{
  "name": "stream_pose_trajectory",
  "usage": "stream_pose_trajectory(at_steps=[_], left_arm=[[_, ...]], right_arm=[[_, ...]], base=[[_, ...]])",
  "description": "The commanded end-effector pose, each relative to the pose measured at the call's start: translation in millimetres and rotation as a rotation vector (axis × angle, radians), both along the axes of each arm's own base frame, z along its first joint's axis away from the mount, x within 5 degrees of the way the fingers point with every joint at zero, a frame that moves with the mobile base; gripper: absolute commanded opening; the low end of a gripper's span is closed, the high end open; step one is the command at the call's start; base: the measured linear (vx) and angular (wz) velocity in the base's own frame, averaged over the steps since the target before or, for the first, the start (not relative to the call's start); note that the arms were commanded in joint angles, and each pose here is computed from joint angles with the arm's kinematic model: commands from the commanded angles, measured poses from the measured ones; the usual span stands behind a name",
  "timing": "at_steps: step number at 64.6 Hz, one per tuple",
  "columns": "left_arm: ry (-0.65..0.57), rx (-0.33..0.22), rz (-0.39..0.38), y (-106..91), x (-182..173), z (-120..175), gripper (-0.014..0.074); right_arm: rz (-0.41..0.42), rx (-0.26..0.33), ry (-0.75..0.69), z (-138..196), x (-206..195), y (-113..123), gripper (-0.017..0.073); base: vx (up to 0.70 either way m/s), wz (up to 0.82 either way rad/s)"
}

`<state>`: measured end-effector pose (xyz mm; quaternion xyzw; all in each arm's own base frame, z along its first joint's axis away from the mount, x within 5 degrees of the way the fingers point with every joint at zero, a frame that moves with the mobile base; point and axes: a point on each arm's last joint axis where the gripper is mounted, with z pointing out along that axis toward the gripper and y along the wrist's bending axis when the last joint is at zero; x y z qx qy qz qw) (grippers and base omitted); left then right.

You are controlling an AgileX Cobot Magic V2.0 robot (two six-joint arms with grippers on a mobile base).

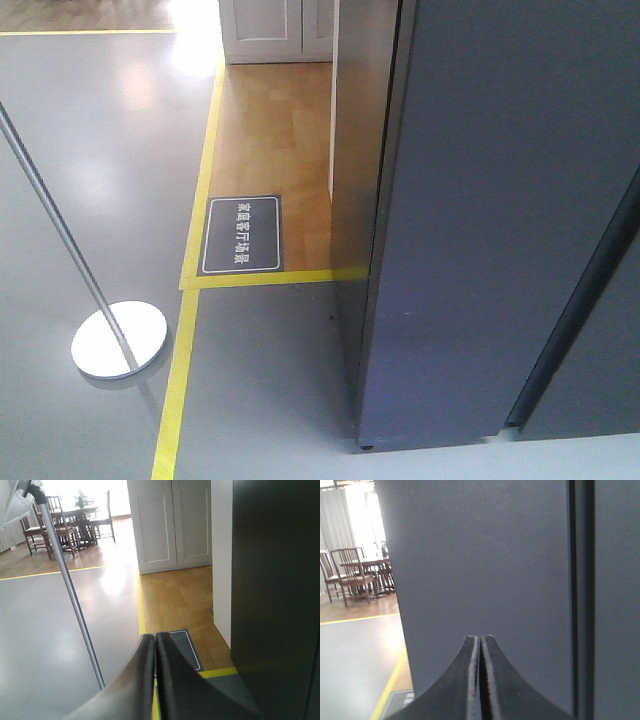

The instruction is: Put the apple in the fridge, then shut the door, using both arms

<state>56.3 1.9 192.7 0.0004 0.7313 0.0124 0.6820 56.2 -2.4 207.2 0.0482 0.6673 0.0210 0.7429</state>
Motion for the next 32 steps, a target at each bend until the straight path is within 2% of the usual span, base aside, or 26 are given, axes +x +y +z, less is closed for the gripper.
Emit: stream_pose_trajectory(at_steps=[1, 32], left_arm=[[-0.106, -0.011, -0.013, -1.2, -1.6, 13.4, -0.0006], [-0.106, -0.011, -0.013, -1.2, -1.6, 13.4, -0.0006]], right_arm=[[-0.009, -0.051, -0.086, 7.9, -2.2, 0.2, -0.0003], [-0.008, -0.037, -0.091, 8.5, -2.3, 0.1, -0.0003]], base=[[0.00, 0.00], [0.00, 0.00]])
